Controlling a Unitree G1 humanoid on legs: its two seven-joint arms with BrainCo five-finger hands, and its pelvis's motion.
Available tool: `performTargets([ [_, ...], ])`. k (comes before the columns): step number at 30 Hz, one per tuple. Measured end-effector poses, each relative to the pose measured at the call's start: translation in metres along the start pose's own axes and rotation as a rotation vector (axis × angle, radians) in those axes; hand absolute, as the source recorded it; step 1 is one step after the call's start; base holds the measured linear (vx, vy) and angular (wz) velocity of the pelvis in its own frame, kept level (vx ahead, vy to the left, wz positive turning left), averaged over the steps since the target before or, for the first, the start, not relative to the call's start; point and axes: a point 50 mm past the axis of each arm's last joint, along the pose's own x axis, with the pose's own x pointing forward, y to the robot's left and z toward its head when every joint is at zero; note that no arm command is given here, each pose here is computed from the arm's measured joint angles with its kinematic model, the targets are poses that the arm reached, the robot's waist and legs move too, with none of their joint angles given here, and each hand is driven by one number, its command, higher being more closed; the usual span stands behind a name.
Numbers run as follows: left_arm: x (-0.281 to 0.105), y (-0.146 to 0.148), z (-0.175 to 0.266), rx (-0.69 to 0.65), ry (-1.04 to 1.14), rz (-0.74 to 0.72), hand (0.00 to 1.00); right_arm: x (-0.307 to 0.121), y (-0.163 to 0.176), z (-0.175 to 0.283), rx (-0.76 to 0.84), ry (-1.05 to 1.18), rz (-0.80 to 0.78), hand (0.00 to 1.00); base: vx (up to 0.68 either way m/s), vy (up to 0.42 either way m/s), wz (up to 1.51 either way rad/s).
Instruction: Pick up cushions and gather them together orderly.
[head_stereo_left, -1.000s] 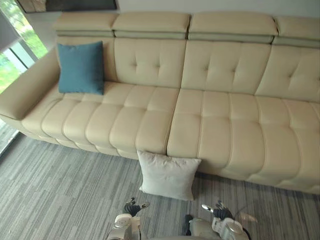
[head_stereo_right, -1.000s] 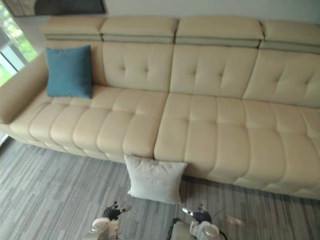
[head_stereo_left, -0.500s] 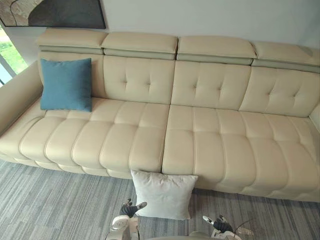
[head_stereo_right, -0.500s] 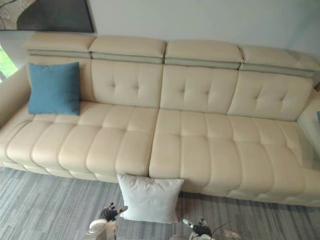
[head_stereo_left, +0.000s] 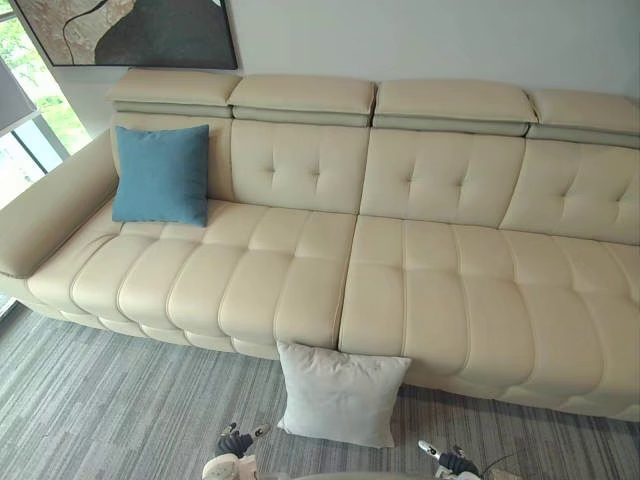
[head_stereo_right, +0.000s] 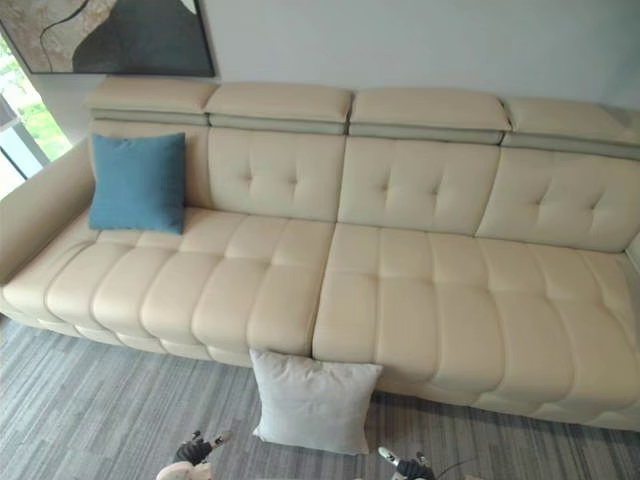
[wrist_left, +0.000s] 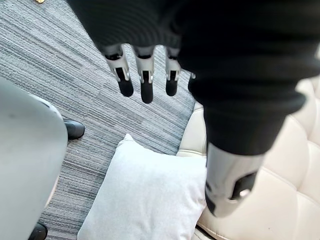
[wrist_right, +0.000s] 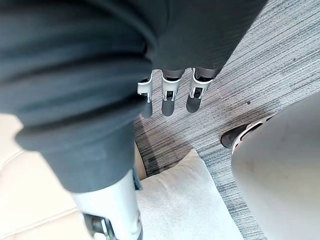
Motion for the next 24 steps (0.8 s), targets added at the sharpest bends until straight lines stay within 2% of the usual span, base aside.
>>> performTargets([
  [8, 0.0, 0.004, -0.001, -0.029, 0.009, 0.022, 0.0, 0.001, 0.007, 0.003, -0.044, -0.007, 0.024, 0.0, 0.03, 0.0, 0.05],
  [10, 0.001, 0.008, 0.0, -0.046, 0.018, 0.042, 0.0, 0.002, 0.016, 0.007, -0.111, -0.004, 0.052, 0.0, 0.18, -0.002, 0.13],
  [15, 0.003, 0.012, 0.006, -0.037, 0.006, 0.048, 0.0, 0.004, 0.033, 0.02, -0.153, -0.045, 0.1, 0.0, 0.08, -0.006, 0.01],
  [20, 0.01, 0.0, 0.048, -0.008, -0.105, 0.021, 0.0, 0.001, 0.078, 0.077, -0.228, -0.243, 0.205, 0.0, -0.12, -0.006, -0.07],
  [24, 0.011, -0.011, 0.093, -0.055, -0.242, 0.011, 0.0, -0.013, 0.102, 0.112, -0.241, -0.41, 0.263, 0.0, -0.18, -0.01, -0.17],
])
